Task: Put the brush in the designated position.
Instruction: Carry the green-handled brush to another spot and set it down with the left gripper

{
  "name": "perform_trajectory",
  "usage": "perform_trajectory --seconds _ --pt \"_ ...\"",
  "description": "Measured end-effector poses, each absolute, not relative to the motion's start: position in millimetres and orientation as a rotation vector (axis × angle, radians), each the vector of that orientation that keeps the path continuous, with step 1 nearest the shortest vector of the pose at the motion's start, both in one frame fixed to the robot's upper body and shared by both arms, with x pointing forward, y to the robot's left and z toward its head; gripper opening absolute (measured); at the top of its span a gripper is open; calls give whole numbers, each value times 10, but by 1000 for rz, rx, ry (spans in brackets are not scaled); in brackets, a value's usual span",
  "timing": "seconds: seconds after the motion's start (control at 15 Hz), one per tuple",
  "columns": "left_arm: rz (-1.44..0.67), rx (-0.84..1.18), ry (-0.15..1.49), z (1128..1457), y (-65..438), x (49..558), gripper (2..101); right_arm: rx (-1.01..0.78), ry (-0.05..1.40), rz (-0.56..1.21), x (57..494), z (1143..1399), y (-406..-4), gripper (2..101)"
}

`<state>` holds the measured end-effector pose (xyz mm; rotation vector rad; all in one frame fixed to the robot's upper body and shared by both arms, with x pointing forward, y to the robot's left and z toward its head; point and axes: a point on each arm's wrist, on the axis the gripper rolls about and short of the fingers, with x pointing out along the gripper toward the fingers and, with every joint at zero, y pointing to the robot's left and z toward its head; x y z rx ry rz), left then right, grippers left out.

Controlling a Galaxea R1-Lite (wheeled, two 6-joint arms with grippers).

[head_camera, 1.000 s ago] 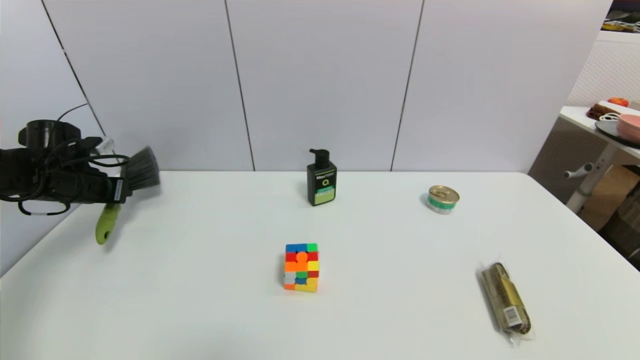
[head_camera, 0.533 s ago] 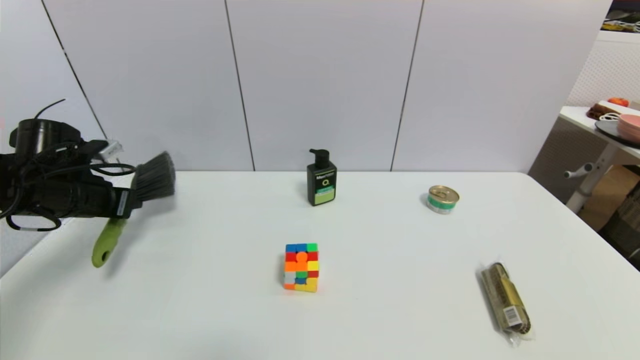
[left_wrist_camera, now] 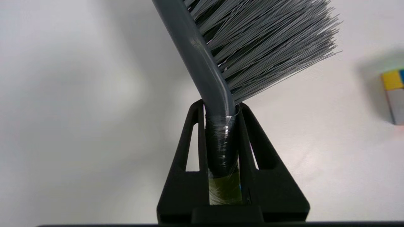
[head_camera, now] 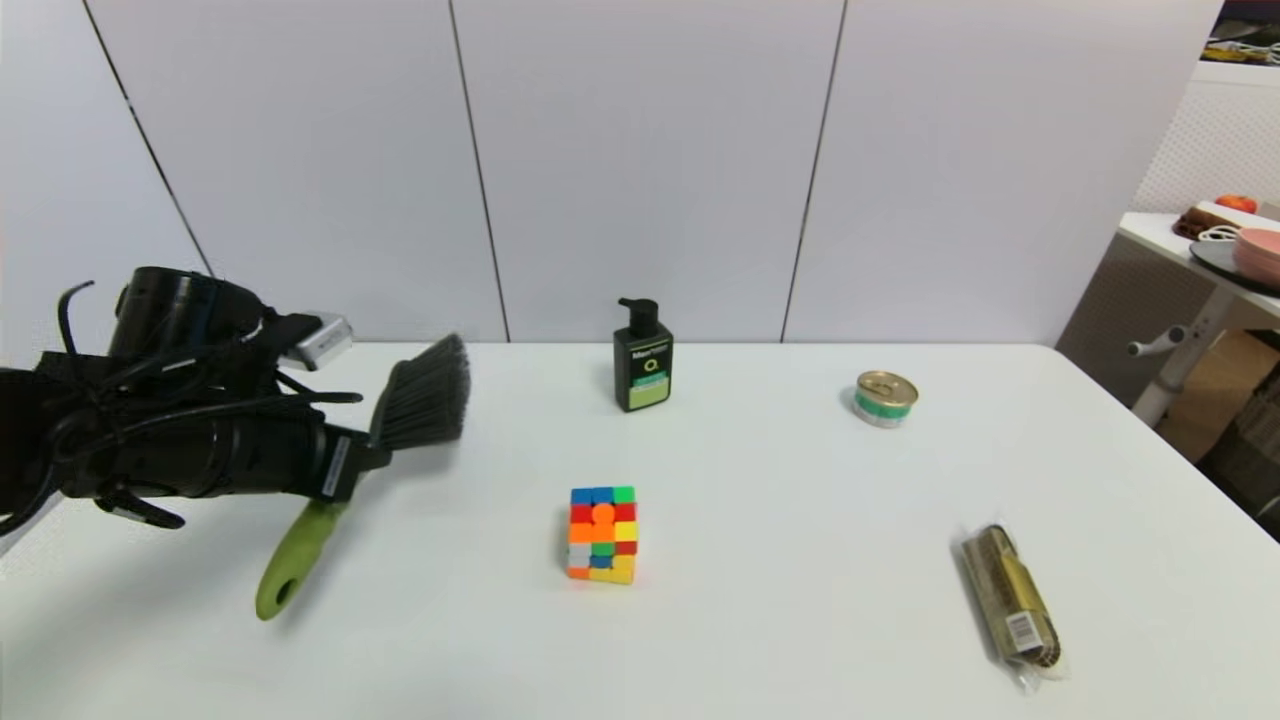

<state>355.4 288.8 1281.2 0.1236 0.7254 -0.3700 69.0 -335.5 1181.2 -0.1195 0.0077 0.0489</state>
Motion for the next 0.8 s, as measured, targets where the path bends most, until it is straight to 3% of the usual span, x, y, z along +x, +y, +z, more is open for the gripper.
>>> perform_trajectory --seconds 0.8 --pt "-489 120 743 12418 2368 3543 178 -120 7 49 690 11813 -3355 980"
